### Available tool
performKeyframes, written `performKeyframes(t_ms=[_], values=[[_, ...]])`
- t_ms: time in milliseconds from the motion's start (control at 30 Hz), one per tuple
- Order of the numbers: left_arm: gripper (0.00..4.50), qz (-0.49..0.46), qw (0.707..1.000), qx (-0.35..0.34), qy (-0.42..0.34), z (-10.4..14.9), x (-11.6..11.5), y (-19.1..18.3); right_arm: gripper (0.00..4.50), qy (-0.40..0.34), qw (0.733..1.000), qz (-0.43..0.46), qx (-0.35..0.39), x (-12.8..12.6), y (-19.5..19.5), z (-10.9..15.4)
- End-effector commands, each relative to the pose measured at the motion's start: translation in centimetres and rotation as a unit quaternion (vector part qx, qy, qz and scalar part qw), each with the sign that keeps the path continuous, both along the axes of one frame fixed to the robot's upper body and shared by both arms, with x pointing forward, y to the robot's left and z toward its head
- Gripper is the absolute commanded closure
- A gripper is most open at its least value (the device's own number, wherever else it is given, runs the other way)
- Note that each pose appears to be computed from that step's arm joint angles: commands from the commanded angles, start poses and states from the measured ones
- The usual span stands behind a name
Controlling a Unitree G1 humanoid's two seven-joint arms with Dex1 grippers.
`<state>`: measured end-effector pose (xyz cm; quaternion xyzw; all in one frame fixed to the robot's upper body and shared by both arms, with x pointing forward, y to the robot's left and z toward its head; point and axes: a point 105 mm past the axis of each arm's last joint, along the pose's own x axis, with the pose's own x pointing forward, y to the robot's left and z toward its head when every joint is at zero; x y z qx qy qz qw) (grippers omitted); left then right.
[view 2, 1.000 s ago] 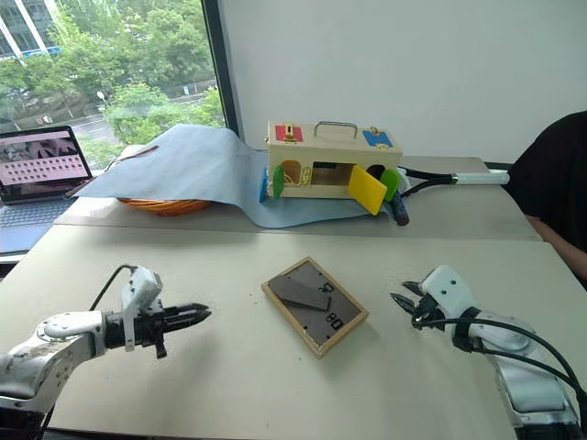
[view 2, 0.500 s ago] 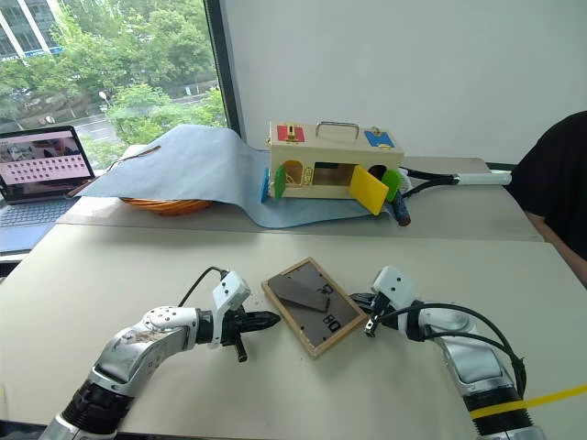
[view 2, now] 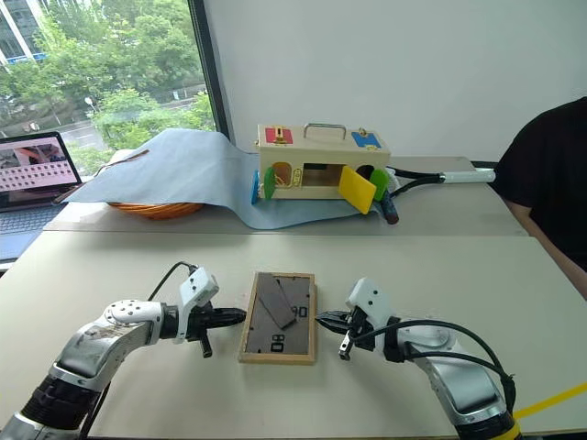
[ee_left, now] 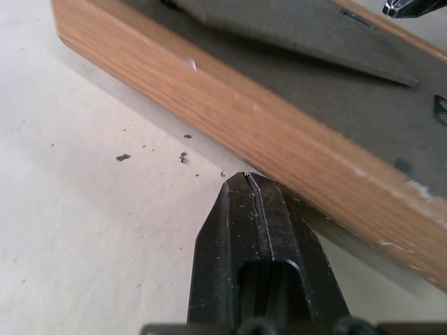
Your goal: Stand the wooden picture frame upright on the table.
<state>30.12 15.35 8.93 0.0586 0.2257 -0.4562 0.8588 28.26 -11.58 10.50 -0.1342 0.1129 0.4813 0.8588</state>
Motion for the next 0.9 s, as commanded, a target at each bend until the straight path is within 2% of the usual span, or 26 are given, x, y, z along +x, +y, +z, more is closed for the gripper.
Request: performKeyframes(t_ms=[33, 100, 200, 267, 367, 433, 500, 533, 733, 900], values=[[4.50, 0.114, 0.991, 0.009, 0.068, -1.2, 0.2, 4.9, 4.47, -0.031, 0.999, -0.026, 0.001, 1.0, -1.6, 1.8], [4.50, 0.133, 0.986, -0.011, 0.102, -0.5, -0.8, 5.7, 4.47, -0.035, 0.999, -0.033, -0.010, 1.3, -2.6, 1.9], [3.71, 0.101, 0.955, -0.086, 0.266, 0.8, -4.2, 4.6, 4.50, -0.043, 0.998, -0.040, -0.031, 1.9, -4.1, 1.8], [2.89, 0.071, 0.933, -0.137, 0.326, 2.1, -5.3, 3.5, 4.50, -0.048, 0.997, -0.033, -0.045, 2.1, -4.4, 1.5], [1.77, 0.046, 0.914, -0.164, 0.369, 2.1, -5.7, 2.2, 4.50, -0.046, 0.997, -0.012, -0.059, 2.2, -4.2, 0.9], [1.16, 0.039, 0.910, -0.158, 0.382, 1.4, -5.8, 1.2, 4.50, -0.046, 0.997, -0.001, -0.064, 2.2, -3.9, 0.5], [0.30, 0.040, 0.909, -0.149, 0.386, 0.6, -5.7, 0.0, 4.50, -0.043, 0.997, 0.010, -0.063, 2.2, -3.4, 0.1], [0.10, 0.040, 0.909, -0.149, 0.387, 0.3, -5.7, -0.6, 4.50, -0.042, 0.997, 0.015, -0.064, 2.2, -3.1, -0.1], [0.10, 0.028, 0.897, -0.169, 0.408, -1.2, -6.0, -4.8, 4.50, -0.031, 0.998, 0.049, -0.037, 1.8, -0.6, -1.1], [0.10, 0.023, 0.882, -0.185, 0.433, -1.8, -6.6, -6.3, 4.50, -0.023, 0.997, 0.066, -0.015, 1.0, 1.4, -1.4]])
